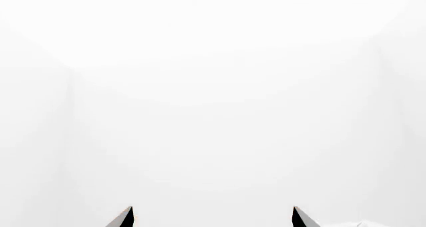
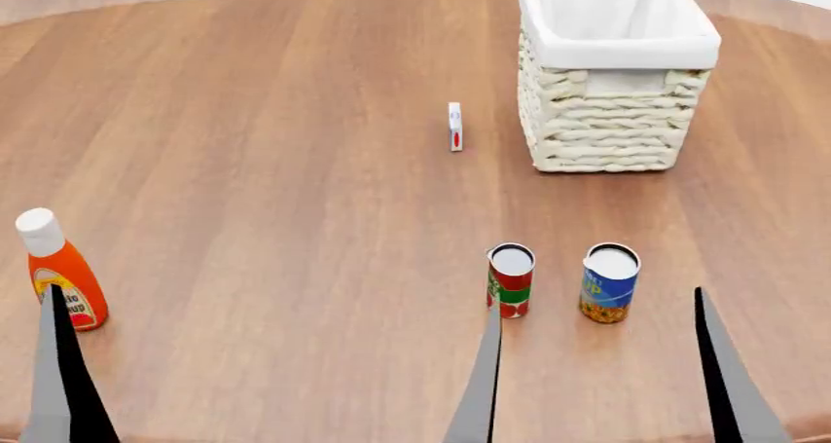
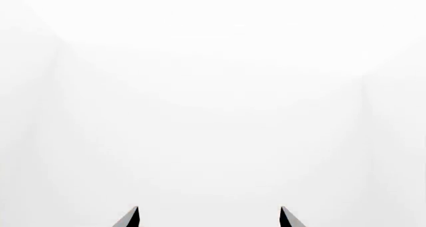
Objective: Pick up the alphabet soup and the cream cheese box, and put them in the basket.
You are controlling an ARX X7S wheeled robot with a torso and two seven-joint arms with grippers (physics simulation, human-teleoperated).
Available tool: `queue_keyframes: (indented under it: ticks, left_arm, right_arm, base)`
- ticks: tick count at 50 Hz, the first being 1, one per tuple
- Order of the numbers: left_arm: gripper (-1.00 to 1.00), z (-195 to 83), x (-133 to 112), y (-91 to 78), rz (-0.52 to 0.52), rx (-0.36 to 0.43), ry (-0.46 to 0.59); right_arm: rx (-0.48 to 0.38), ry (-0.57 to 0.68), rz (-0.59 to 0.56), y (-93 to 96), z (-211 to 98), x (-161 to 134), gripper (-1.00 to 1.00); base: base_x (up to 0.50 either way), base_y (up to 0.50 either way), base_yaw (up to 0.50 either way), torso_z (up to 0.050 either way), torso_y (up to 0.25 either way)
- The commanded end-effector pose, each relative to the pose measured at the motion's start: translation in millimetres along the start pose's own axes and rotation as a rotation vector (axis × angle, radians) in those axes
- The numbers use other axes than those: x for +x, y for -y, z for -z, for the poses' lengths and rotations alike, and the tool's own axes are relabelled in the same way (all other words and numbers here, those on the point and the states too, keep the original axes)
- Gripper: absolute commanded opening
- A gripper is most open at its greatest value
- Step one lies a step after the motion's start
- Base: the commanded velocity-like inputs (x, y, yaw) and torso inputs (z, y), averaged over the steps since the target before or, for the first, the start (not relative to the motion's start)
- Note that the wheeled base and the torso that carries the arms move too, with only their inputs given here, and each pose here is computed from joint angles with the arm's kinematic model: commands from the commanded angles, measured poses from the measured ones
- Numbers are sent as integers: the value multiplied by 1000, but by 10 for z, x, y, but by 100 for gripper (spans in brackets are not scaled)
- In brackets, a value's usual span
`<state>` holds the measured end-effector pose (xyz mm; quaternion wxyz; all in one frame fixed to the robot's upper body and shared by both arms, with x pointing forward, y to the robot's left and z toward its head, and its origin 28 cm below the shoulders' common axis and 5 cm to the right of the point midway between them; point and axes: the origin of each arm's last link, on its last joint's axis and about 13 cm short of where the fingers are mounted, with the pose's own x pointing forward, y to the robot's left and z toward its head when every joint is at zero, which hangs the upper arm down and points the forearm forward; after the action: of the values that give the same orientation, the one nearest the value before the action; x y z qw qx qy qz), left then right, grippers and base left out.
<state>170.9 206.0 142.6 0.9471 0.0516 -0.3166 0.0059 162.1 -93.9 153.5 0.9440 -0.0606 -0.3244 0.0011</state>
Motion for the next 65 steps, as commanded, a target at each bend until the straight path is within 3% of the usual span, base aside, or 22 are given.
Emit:
queue_keyframes:
  ticks: [1, 34, 65]
  left_arm:
    - [100, -39, 7, 1, 1, 7, 26]
    - [100, -6, -20, 24, 10, 9, 16]
    - [100, 10, -27, 26, 9, 6, 8]
  right_arm:
    - [-16, 40, -1, 6, -54, 2, 100]
    - [-25, 27, -38, -6, -60, -12, 100]
    - [-14, 20, -46, -12, -42, -21, 100]
  base:
    - [0, 0, 0, 0, 0]
    - [20, 0, 0, 0, 0]
    - [169, 0, 0, 0, 0]
